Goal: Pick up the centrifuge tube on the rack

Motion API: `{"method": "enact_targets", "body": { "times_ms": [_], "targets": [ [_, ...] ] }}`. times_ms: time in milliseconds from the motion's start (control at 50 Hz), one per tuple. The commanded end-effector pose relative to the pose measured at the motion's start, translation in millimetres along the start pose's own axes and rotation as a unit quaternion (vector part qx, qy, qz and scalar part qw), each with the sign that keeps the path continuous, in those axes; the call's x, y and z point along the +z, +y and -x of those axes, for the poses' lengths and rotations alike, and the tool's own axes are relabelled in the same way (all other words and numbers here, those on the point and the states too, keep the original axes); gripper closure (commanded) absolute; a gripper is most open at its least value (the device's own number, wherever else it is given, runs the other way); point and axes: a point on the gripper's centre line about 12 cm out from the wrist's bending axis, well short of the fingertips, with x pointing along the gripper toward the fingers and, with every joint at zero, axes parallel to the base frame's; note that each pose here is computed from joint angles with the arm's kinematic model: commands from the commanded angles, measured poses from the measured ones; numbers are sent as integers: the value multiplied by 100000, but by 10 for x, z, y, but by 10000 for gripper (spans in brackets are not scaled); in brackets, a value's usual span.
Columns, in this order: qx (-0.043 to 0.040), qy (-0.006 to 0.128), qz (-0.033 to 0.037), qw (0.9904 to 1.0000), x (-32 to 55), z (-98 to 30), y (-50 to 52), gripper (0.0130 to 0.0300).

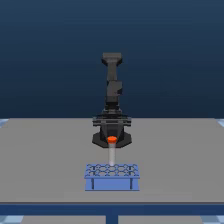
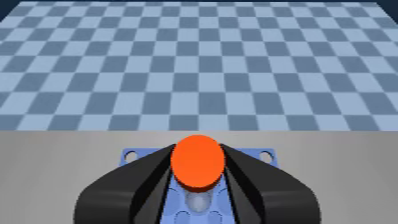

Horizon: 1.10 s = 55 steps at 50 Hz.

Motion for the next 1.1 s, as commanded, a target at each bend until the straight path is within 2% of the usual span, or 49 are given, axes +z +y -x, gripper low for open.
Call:
{"method": "enact_targets", "body": {
  "times_ms": [20, 620, 820, 880, 1100],
  "targets": [
    [5, 3, -79, 100000, 9, 5, 0, 300],
    [36, 4, -79, 100000, 97, 56, 1, 300],
    [40, 4, -79, 100000, 185, 107, 1, 300],
    [41, 4, -79, 100000, 244, 141, 0, 300],
    [41, 4, -79, 100000, 316, 183, 0, 300]
  ]
}}
